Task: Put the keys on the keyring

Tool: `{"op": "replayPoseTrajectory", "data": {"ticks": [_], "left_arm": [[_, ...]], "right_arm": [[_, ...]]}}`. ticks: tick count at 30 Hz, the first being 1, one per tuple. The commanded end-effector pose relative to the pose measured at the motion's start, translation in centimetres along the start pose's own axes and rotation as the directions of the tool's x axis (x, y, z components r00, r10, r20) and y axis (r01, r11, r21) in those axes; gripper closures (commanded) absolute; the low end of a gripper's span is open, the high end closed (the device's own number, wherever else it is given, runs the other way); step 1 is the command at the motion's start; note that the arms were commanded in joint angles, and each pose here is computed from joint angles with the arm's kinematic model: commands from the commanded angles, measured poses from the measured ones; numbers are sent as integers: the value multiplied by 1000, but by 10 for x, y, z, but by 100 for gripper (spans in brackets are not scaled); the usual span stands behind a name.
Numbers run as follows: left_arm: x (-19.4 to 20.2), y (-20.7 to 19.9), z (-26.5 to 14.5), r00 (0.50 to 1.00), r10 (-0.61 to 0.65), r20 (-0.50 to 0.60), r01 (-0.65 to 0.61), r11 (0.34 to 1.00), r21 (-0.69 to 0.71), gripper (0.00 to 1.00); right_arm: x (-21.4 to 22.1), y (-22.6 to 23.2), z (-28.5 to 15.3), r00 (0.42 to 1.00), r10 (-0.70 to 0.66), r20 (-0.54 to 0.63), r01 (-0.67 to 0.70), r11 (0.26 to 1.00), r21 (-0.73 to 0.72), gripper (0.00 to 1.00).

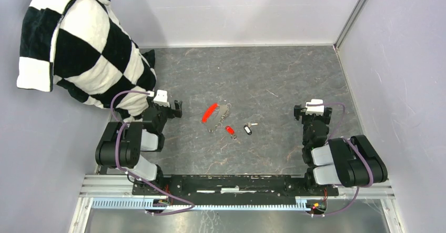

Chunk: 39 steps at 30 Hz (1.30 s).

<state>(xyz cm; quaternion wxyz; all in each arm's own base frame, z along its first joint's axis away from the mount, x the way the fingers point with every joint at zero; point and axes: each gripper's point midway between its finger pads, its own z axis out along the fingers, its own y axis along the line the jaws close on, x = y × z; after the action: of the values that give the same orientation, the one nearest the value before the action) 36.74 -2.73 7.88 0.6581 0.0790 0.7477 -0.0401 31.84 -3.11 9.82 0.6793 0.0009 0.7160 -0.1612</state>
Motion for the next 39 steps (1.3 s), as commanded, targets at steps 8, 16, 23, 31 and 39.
{"op": "replayPoseTrajectory", "data": {"ticks": [8,16,23,31,39], "left_arm": [[-15,3,2,998,-31,56,32,999,-17,0],[-28,8,44,951,-54,-306,63,998,21,0],[-21,-24,40,864,-36,-502,157,967,201,0],[-21,-40,34,827,-14,-562,209,935,285,0],[-17,-45,25,803,25,-595,210,923,321,0]], "right_arm": [[7,-3,-20,1000,-22,7,22,1000,-18,2],[-15,22,38,829,461,-316,-442,887,133,2],[-66,160,56,885,168,-434,-341,868,-360,2],[-66,330,8,857,-121,-501,-314,649,-693,9],[-37,364,-11,823,-193,-534,-343,580,-739,22]]}}
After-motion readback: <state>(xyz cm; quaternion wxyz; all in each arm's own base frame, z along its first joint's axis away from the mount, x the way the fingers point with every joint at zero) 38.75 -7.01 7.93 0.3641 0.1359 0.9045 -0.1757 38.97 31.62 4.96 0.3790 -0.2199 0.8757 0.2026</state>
